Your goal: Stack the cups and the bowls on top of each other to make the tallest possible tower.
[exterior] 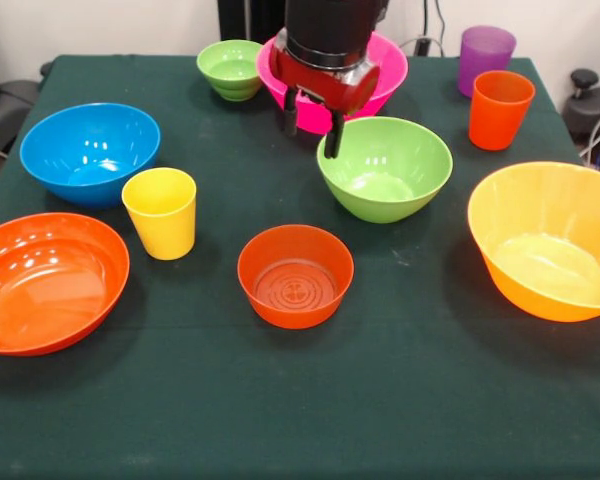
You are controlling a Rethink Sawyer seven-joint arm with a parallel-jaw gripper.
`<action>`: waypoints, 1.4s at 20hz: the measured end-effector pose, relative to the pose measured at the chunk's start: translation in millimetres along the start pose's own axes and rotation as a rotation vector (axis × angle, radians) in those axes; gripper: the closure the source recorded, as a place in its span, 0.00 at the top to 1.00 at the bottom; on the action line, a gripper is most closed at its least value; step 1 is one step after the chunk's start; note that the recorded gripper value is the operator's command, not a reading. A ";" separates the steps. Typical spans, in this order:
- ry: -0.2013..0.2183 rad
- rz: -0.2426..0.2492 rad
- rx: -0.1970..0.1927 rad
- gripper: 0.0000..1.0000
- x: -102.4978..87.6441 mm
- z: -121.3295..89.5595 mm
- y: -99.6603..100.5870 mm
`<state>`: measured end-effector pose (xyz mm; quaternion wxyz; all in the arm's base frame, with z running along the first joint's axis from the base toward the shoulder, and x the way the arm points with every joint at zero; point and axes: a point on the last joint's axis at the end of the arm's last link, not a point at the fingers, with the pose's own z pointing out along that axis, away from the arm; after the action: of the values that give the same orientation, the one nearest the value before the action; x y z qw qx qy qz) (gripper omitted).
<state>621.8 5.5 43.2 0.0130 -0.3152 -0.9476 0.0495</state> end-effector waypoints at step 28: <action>0.014 -0.173 0.068 1.00 38.5 49.0 -0.3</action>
<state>588.1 24.1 -5.8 0.0347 -0.2321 -0.9689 0.0780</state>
